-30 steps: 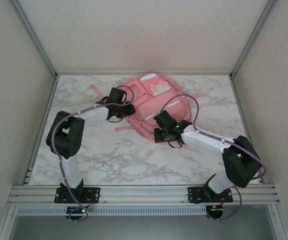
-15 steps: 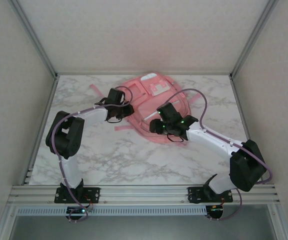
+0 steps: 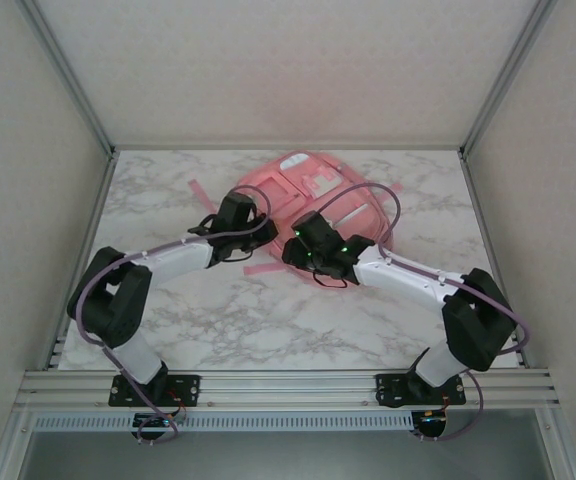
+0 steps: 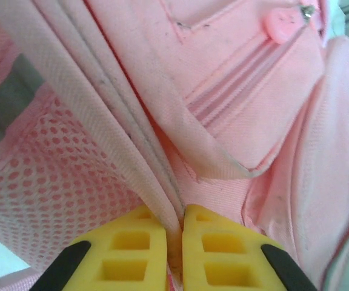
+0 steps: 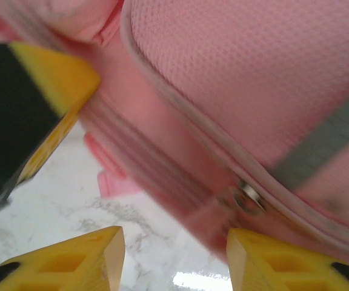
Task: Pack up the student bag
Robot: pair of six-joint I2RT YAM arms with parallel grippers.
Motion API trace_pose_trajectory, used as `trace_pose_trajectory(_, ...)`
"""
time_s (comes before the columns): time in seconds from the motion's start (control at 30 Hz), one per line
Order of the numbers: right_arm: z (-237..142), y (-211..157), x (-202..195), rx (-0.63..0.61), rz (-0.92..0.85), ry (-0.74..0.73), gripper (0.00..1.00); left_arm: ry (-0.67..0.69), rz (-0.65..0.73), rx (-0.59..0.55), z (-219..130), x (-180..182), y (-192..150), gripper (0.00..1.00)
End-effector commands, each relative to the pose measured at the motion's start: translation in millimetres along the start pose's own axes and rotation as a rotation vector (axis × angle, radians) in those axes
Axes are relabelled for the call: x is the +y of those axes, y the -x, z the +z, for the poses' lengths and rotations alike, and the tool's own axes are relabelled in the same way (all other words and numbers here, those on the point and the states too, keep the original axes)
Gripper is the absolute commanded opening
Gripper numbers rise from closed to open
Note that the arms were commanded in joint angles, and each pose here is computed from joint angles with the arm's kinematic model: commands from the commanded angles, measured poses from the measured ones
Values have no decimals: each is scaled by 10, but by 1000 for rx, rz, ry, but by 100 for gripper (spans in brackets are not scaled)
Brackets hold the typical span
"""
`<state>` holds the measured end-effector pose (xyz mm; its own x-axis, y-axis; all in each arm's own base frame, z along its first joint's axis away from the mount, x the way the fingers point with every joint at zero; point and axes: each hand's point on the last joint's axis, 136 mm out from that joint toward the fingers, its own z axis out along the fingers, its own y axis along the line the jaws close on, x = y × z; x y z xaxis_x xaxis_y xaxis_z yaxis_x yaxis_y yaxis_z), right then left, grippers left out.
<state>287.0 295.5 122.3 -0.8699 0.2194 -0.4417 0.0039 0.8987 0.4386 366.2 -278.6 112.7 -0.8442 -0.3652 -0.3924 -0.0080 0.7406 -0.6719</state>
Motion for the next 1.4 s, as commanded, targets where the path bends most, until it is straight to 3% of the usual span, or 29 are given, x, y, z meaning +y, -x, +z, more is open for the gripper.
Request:
trace_pose_trajectory(0.0,55,167,-120,-99,23,-115,47,-76,14,-5,-154,-250,-84,0)
trace_pose_trajectory(0.23,80,243,-491,-186,31,-328,40,-56,4,1,-172,-158,-194,0)
trace_pose_trajectory(0.43,119,259,-568,-206,26,-373,16,-30,3,-5,-147,-91,-210,0)
trace_pose_trajectory(0.53,115,233,-540,-185,5,-352,0,1,16,-34,-158,-30,-143,0)
trace_pose_trajectory(0.7,27,107,-475,-96,-67,-250,0,94,27,-138,-128,236,199,0)
trace_pose_trajectory(0.83,31,-210,-460,112,-178,-137,0,156,11,-207,-47,492,544,0)
trace_pose_trajectory(0.97,39,-473,-802,271,-285,-222,0,164,-2,-230,34,608,825,0)
trace_pose_trajectory(1.17,29,-289,-1133,281,-318,-255,0,213,74,-237,27,666,1104,0)
trace_pose_trajectory(1.37,8,48,-997,240,-384,-211,0,210,73,-166,50,680,1213,0)
